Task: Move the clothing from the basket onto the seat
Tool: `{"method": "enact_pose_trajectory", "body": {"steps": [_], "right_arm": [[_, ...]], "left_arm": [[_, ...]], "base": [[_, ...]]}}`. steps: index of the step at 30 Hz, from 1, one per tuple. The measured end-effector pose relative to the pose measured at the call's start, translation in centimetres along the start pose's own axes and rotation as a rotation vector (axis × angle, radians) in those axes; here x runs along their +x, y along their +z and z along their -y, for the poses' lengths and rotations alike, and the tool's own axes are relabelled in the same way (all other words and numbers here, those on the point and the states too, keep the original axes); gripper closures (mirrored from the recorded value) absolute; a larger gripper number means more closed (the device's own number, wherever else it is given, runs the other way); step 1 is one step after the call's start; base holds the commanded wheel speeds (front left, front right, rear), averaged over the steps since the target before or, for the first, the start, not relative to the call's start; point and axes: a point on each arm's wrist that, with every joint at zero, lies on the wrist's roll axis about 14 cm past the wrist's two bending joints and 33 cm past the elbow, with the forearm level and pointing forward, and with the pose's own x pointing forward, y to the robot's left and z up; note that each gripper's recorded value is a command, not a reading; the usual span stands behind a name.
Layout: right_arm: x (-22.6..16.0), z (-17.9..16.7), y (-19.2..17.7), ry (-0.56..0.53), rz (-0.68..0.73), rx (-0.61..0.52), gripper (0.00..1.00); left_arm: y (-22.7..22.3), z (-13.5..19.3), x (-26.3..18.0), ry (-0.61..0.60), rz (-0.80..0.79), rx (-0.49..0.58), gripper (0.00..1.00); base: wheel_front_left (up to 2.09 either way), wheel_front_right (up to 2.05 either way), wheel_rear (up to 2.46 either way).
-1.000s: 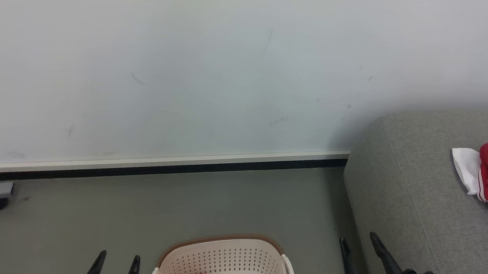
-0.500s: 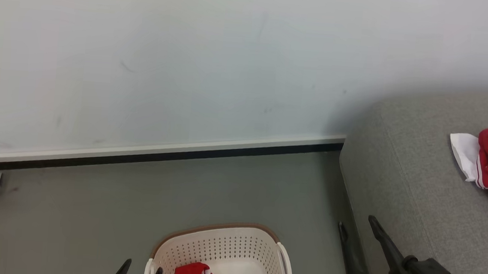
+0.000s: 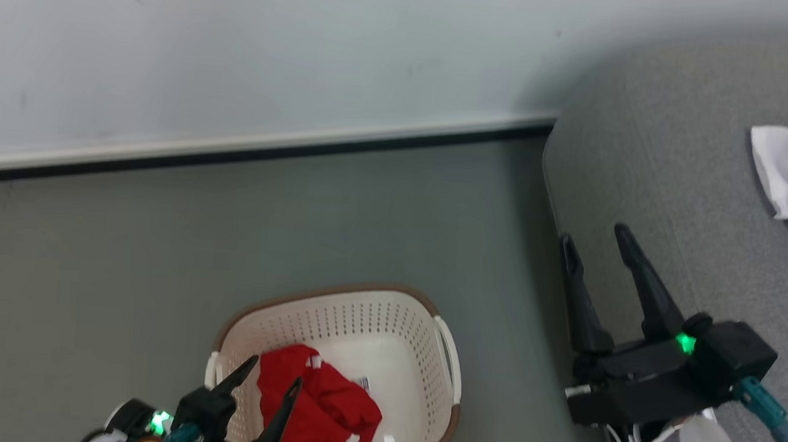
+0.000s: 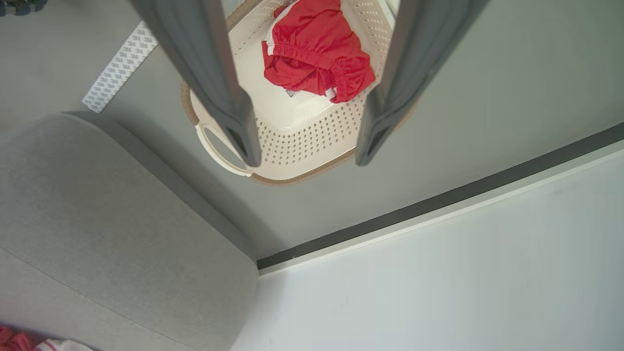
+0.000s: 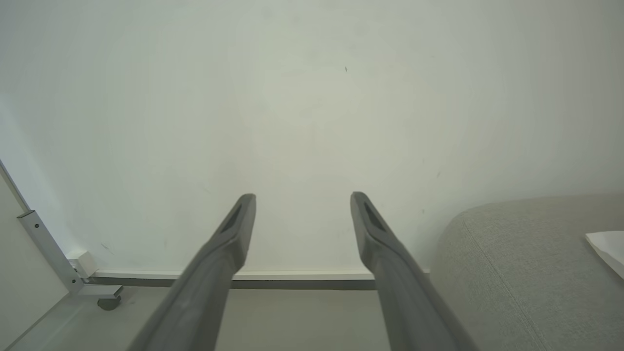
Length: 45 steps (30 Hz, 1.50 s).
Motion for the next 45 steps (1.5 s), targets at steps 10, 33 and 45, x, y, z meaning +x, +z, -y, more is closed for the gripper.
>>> {"method": "enact_pose_trajectory", "body": {"steps": [10, 33, 45], "right_arm": [[4.7, 1.3, -1.3, 0.028, 0.029, -0.009, 0.00], [7.5, 4.5, -10.6, -0.050, -0.085, 0.074, 0.00], [6.4, 6.2, -15.1, -0.104, -0.186, 0.096, 0.00]], "left_arm": [[-8.3, 2.3, 6.0, -0.233, -0.260, 0.108, 0.00], [-27.9, 5.0, 9.8, -0.597, -0.736, 0.320, 0.00], [-34.7, 6.5, 10.7, -0.692, -0.831, 0.401, 0.00]], "base": [[0.00, 0.00, 0.00], [0.00, 0.00, 0.00], [0.00, 0.00, 0.00]]}}
